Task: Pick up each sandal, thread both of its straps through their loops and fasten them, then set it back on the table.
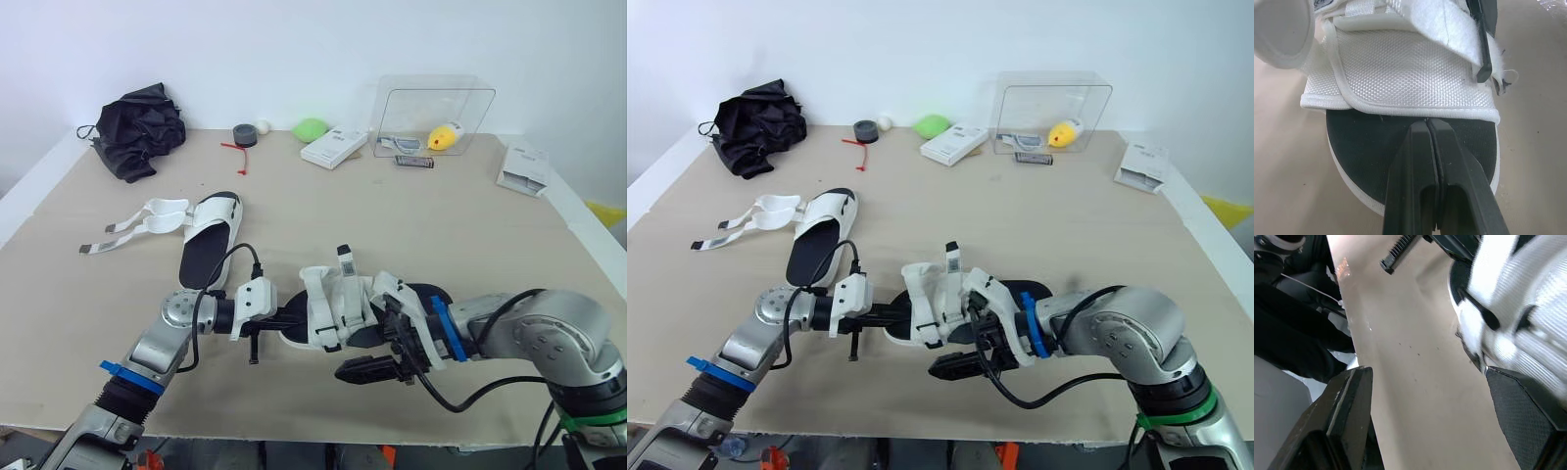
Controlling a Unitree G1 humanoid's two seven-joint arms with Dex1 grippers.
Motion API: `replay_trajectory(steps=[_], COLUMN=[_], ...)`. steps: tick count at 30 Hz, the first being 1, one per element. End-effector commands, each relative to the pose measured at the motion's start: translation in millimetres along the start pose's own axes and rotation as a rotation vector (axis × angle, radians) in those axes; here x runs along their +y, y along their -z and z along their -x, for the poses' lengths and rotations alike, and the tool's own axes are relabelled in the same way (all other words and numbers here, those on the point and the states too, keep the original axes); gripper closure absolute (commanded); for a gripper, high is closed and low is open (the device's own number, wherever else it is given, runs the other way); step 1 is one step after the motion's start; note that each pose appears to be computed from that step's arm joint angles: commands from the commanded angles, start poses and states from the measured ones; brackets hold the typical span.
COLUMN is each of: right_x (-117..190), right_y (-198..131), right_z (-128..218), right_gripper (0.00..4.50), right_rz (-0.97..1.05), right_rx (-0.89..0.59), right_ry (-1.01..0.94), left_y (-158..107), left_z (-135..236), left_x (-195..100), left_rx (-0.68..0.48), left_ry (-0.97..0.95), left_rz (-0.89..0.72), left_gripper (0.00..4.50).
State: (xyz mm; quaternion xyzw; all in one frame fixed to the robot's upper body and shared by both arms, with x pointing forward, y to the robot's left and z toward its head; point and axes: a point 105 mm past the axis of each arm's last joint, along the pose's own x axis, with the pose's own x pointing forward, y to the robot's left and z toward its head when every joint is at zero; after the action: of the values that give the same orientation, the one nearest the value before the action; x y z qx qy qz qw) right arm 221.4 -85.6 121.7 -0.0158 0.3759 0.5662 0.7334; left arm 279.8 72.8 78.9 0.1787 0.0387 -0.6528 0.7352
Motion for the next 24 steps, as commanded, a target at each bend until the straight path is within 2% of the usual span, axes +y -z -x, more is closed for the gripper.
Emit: replay_trajectory(steps=[1,8,15,24], right_x=[-8,-6,-23,-23], right_y=[-11,-18,-17,-18], right_z=[1,-4,15,19], right_gripper=[0.53,0.53,0.53,0.53], right_rz=[0.027,-0.001,-0.015,-0.037], right_rx=[-0.040,-0.082,-0.063,-0.090], right_ry=[0.073,0.062,0.161,0.188], left_y=[42,42,43,44], left_z=[-1,-1,-2,-2], left_x=[-23,-23,-24,-25], left_rx=[0.142,0.143,0.142,0.141], left_ry=[0.066,0.066,0.069,0.065], left_rz=[0.135,0.138,0.138,0.142], left_gripper=[4.50,4.50,4.50,4.50])
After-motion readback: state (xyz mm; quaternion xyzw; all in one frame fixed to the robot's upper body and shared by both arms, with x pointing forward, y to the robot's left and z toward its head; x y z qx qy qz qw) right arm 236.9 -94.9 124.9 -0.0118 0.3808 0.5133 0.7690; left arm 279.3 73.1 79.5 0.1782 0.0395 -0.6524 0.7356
